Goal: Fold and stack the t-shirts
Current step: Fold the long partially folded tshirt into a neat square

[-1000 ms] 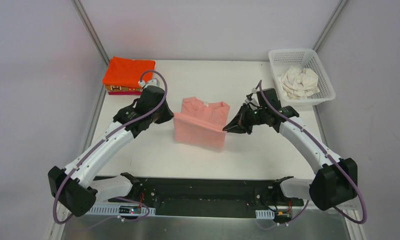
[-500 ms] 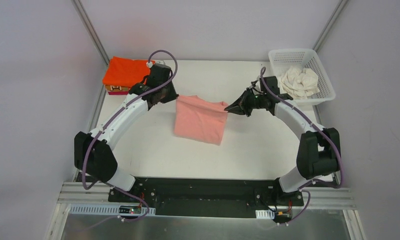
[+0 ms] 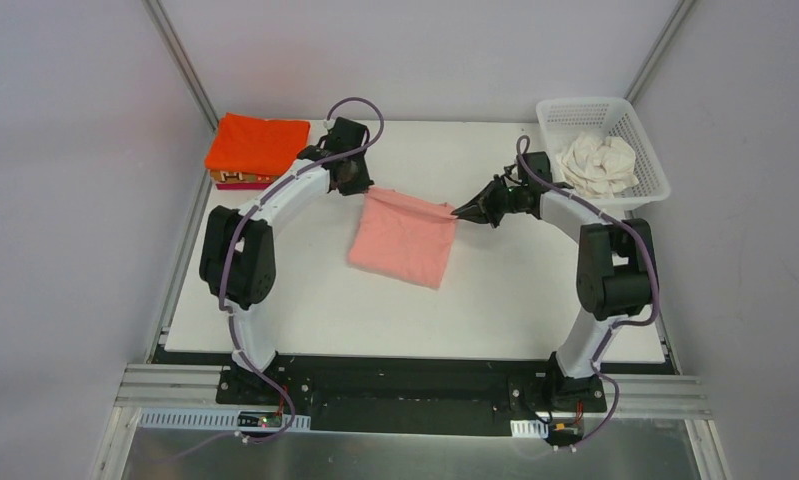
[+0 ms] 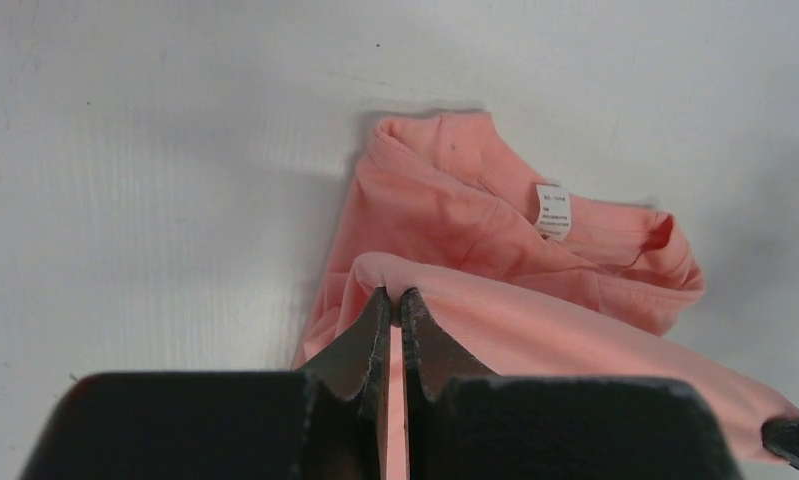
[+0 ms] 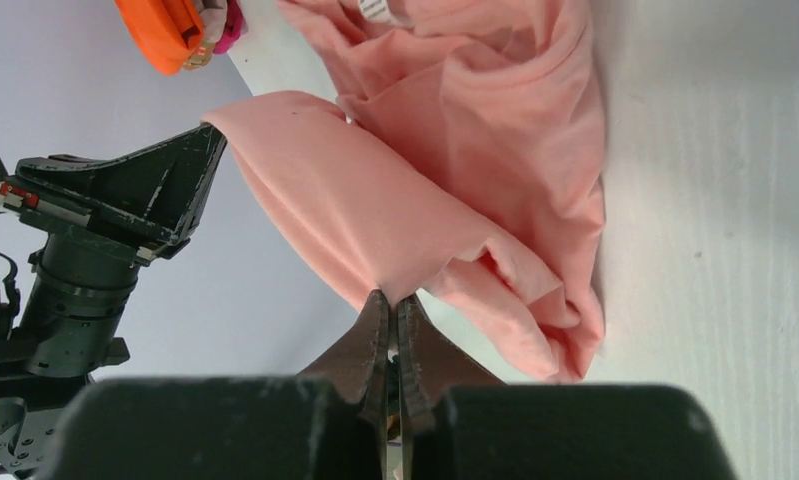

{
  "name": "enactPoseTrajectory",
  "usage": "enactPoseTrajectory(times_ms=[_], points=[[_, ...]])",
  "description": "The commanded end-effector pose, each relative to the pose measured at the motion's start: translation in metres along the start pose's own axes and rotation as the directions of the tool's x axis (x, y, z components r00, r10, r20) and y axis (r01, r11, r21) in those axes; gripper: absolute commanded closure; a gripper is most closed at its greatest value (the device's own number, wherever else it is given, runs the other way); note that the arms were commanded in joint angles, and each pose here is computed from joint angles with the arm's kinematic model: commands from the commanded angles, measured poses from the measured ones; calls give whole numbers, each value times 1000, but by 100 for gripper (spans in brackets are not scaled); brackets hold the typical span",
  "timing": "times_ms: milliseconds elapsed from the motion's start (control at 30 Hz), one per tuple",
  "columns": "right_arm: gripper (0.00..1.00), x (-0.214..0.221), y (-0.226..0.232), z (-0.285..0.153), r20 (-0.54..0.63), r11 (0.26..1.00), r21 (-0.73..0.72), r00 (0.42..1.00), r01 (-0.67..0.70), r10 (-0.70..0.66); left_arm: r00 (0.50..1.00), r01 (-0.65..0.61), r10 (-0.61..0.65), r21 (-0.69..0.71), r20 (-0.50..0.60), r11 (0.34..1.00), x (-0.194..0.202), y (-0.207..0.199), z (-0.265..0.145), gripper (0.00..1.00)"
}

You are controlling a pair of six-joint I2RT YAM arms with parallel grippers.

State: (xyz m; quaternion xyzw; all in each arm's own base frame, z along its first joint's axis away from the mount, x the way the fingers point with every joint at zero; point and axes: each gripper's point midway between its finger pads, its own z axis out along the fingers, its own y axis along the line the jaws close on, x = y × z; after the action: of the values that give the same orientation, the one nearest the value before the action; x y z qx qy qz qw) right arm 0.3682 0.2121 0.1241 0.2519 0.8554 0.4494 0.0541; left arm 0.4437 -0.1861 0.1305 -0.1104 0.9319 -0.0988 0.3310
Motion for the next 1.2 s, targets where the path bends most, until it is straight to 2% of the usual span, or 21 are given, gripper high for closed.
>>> enactPoseTrajectory(times_ms=[0, 400, 433, 467, 500, 600, 667, 733, 767, 833, 867, 900, 1033, 1167], points=[[100, -30, 5, 7, 41, 1000, -25, 999, 4, -3, 997, -3, 7, -44, 77, 999, -35, 12, 10, 100], [100, -61, -6, 31, 46, 1000, -9, 999, -26, 26, 999, 19, -17, -58, 34, 998, -36, 20, 48, 100], [96, -67, -6, 33, 52, 999, -10, 998, -31, 31, 999, 26, -24, -56, 29, 998, -36, 20, 50, 100], [87, -74, -4, 33, 58, 999, -16, 998, -35, 36, 999, 31, -30, -53, 30, 998, -38, 20, 50, 95], [76, -80, -3, 34, 63, 999, -19, 997, -41, 42, 999, 35, -33, -50, 31, 998, -39, 20, 50, 85], [57, -90, 8, 28, 100, 999, -21, 995, -24, 26, 998, 39, -38, -27, 40, 999, -45, 16, 44, 53], [41, -90, 15, 15, 152, 1000, 4, 988, 5, -6, 998, 42, -42, -3, 47, 999, -48, 11, 34, 39], [29, -86, 15, 2, 201, 999, 34, 979, 22, -28, 997, 49, -50, 21, 54, 999, -50, 8, 21, 26], [22, -82, 15, -3, 216, 999, 43, 976, 30, -39, 997, 52, -54, 37, 55, 998, -51, 6, 15, 21], [10, -69, 13, -9, 221, 997, 57, 973, 49, -60, 998, 44, -47, 93, 31, 995, -46, -2, 4, 5], [2, -61, 14, -10, 216, 996, 59, 974, 61, -72, 999, 37, -38, 134, 6, 990, -40, -9, 0, 2], [1, -53, 15, -10, 207, 996, 56, 975, 76, -86, 999, 34, -32, 170, -14, 985, -37, -15, -3, 1], [1, -22, 36, 1, 153, 990, 10, 978, 143, -143, 997, 43, -26, 244, -71, 969, -28, -29, -2, 1], [0, -9, 66, 19, 122, 979, -55, 974, 198, -190, 995, 51, -21, 298, -101, 953, -29, -42, 4, 1]])
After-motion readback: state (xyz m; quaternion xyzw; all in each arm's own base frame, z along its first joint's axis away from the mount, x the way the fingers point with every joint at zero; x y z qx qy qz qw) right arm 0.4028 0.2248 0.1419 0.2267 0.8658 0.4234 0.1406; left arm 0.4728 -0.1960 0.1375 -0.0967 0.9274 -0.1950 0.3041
